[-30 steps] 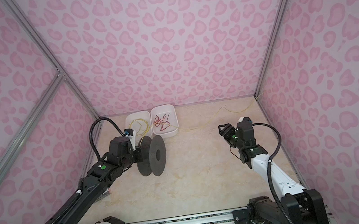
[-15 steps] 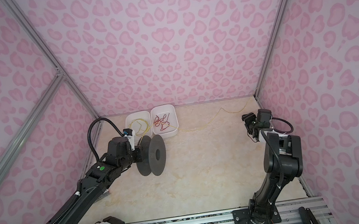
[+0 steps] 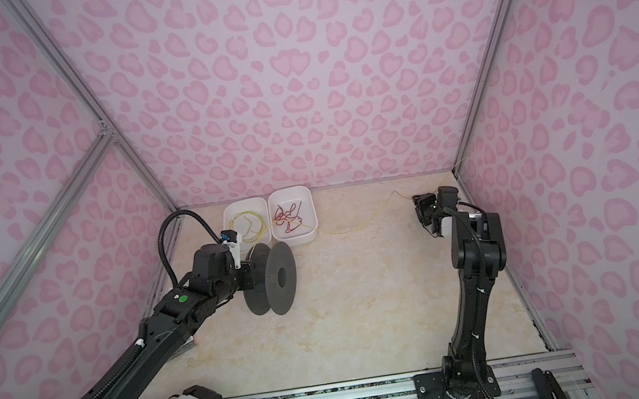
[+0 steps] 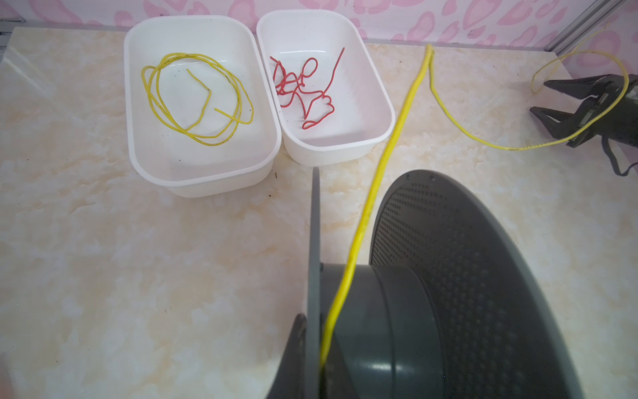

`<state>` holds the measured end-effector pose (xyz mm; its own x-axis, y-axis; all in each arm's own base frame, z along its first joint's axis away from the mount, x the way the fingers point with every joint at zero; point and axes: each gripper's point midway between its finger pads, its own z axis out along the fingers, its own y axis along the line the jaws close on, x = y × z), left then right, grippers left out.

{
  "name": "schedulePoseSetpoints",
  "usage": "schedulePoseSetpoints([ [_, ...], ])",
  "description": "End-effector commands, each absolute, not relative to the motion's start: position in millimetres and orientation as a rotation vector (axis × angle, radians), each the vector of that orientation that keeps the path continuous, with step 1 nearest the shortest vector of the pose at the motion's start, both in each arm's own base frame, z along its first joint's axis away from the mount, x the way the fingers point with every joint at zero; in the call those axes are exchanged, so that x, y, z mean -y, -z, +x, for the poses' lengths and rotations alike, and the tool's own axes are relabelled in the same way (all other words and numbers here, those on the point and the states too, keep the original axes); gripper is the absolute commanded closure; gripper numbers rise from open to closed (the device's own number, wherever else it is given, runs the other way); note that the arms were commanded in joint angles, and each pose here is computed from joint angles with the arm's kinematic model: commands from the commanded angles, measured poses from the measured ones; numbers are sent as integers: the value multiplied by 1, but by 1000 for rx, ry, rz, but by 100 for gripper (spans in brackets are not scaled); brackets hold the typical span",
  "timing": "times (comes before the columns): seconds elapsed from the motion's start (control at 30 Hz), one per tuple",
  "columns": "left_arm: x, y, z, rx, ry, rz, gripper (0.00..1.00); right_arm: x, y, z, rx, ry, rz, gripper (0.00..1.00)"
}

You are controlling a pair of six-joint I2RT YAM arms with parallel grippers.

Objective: Wrap the cables
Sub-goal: 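Reach the right gripper to the loose yellow cable and grasp it, then lift the spool toward the bins with left gripper while right holds cable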

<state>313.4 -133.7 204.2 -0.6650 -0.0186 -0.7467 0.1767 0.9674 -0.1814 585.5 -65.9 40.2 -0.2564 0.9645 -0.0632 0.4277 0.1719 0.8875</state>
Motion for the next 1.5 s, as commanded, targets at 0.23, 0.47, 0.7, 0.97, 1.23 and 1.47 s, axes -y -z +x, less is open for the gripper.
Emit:
schedulePoseSetpoints([
  [0.23, 136, -216, 317, -2233, 323, 109, 96, 77, -33, 612, -1686, -1045, 1381, 56],
  [0.47, 134, -217, 317, -2233, 316, 107, 96, 80, -29, 636, -1687, -1046, 1367, 65],
  [0.7, 133, -216, 317, -2238, 304, 107, 96, 80, -31, 646, -1654, -1090, 1356, 85],
  [0.97, 130, -215, 318, -2240, 284, 107, 96, 87, -37, 653, -1613, -1146, 1342, 96],
  [1.23, 130, -217, 320, -2237, 280, 101, 96, 84, -51, 653, -1578, -1200, 1310, 100],
  [1.47, 132, -233, 318, -2208, 310, 103, 96, 77, -73, 637, -1586, -1193, 1263, 100],
])
